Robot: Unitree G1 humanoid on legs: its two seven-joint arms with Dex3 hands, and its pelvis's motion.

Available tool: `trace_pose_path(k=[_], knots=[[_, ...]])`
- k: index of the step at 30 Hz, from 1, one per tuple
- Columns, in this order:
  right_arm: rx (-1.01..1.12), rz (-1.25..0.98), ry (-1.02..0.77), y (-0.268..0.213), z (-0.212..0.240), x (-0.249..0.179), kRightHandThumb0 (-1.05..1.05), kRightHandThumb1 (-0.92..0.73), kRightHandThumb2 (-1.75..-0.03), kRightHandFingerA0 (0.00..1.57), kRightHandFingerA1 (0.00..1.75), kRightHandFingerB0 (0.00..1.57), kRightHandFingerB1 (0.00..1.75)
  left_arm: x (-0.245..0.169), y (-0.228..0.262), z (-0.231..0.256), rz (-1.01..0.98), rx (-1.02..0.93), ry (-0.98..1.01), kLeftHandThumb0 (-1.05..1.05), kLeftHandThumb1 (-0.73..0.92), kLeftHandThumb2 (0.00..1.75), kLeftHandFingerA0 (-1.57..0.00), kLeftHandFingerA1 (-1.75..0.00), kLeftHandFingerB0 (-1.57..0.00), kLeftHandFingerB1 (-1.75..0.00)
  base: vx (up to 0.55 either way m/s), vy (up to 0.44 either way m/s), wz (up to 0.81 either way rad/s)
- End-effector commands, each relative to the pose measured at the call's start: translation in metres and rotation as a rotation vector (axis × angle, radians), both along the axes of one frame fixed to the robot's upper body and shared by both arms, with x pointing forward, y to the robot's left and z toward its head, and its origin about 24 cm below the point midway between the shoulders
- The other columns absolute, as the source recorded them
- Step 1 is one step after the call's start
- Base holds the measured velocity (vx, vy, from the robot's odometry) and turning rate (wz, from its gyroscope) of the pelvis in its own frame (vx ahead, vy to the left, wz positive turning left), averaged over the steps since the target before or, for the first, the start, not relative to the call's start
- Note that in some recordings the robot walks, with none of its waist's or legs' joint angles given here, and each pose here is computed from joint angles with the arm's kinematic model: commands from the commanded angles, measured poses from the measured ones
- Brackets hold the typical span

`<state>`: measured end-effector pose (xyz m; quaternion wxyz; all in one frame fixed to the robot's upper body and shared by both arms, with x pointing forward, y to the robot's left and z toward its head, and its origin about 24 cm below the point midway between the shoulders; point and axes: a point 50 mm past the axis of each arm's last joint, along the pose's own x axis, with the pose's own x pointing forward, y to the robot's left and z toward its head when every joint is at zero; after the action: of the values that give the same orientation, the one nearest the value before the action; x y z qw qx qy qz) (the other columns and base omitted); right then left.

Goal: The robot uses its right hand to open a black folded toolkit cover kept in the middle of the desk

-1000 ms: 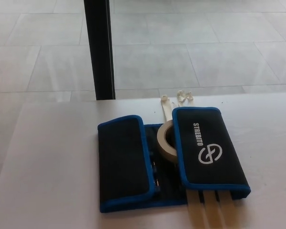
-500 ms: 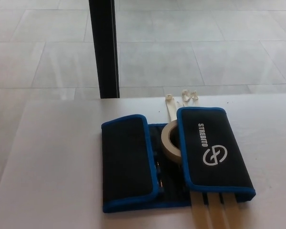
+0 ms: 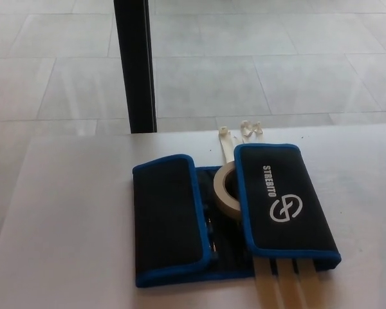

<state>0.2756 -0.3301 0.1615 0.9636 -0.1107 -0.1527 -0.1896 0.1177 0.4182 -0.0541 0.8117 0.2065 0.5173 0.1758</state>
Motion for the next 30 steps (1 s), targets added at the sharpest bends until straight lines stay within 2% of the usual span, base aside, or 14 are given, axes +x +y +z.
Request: trace_pose_path(k=[1,8,9,10,14,15,16,19,20,24,25,28,29,30], knots=[[-0.474,0.463,0.077,0.131,-0.013,0.018,-0.71,-0.54,-0.89,0.18,0.51,0.08,0.40,-0.006,0.010,0.007,0.070,-0.024,0.002,-0.86,0.92,0.71,-0.31,-0.52,-0.28,-0.38,0.00,0.000,0.00],[-0.766,0.578,0.195,0.157,-0.037,0.027,-0.74,-0.58,-0.92,0.18,0.51,0.14,0.41,-0.003,0.011,0.009,0.049,-0.010,0.005,-0.86,0.92,0.71,-0.27,-0.55,-0.25,-0.40,0.00,0.000,0.01],[-0.798,0.595,0.220,0.161,-0.041,0.028,-0.74,-0.57,-0.91,0.18,0.51,0.14,0.42,-0.003,0.012,0.010,0.049,-0.003,0.006,-0.85,0.75,1.18,-0.29,-0.61,-0.19,-0.48,0.00,0.000,0.00],[-0.822,0.605,0.236,0.164,-0.044,0.028,-0.74,-0.57,-0.91,0.19,0.50,0.14,0.42,-0.004,0.012,0.010,0.052,-0.004,0.003,-0.87,0.92,0.70,-0.29,-0.55,-0.28,-0.40,0.00,0.000,0.00],[-0.907,0.623,0.292,0.170,-0.056,0.028,-0.74,-0.57,-0.92,0.20,0.51,0.16,0.42,-0.004,0.012,0.010,0.080,-0.005,-0.005,-0.89,0.91,0.68,-0.31,-0.56,-0.33,-0.41,0.00,0.000,0.00],[-0.936,0.628,0.304,0.171,-0.059,0.029,-0.74,-0.58,-0.92,0.20,0.52,0.15,0.42,-0.004,0.012,0.010,0.079,-0.006,-0.010,-0.89,0.75,1.17,-0.26,-0.60,-0.23,-0.50,0.00,0.000,0.00],[-0.993,0.629,0.321,0.174,-0.065,0.029,-0.75,-0.59,-0.94,0.19,0.52,0.12,0.41,-0.004,0.012,0.010,0.074,-0.005,-0.007,-0.88,0.92,0.68,-0.33,-0.57,-0.31,-0.40,0.00,0.000,0.00],[-1.077,0.626,0.338,0.176,-0.071,0.029,-0.72,-0.72,-0.63,0.24,0.45,0.20,0.28,-0.003,0.012,0.010,0.061,0.000,0.004,-0.87,0.92,0.69,-0.30,-0.55,-0.31,-0.40,0.00,0.000,0.00],[-1.099,0.622,0.340,0.177,-0.074,0.029,-0.72,-0.57,-0.92,0.21,0.53,0.13,0.42,-0.003,0.012,0.010,0.051,0.001,0.006,-0.86,0.92,0.71,-0.25,-0.55,-0.29,-0.41,0.00,0.000,0.00],[-1.156,0.597,0.357,0.178,-0.080,0.029,-0.65,-0.73,-0.62,0.27,0.45,0.20,0.28,-0.002,0.013,0.012,0.044,0.017,0.015,-0.87,0.92,0.69,-0.27,-0.54,-0.29,-0.38,0.00,0.000,0.00],[-1.165,0.591,0.358,0.178,-0.082,0.028,-0.68,-0.58,-0.92,0.22,0.53,0.11,0.42,-0.002,0.013,0.011,0.041,0.020,0.018,-0.87,0.92,0.71,-0.29,-0.52,-0.30,-0.38,0.00,0.000,0.00],[-1.180,0.588,0.343,0.178,-0.082,0.027,-0.64,-0.57,-0.91,0.23,0.55,0.11,0.43,-0.001,0.014,0.012,0.043,0.018,0.015,-0.88,0.92,0.70,-0.24,-0.54,-0.28,-0.39,0.00,0.000,0.00],[-1.212,0.587,0.326,0.179,-0.083,0.025,-0.64,-0.58,-0.92,0.24,0.56,0.12,0.44,-0.001,0.014,0.013,0.056,0.005,0.003,-0.89,0.76,1.17,-0.22,-0.59,-0.22,-0.51,0.00,0.000,0.00],[-1.225,0.586,0.322,0.179,-0.084,0.024,-0.64,-0.58,-0.92,0.24,0.56,0.12,0.44,-0.001,0.015,0.013,0.061,0.000,-0.002,-0.89,0.76,1.17,-0.22,-0.59,-0.22,-0.51,0.00,0.000,0.00]])
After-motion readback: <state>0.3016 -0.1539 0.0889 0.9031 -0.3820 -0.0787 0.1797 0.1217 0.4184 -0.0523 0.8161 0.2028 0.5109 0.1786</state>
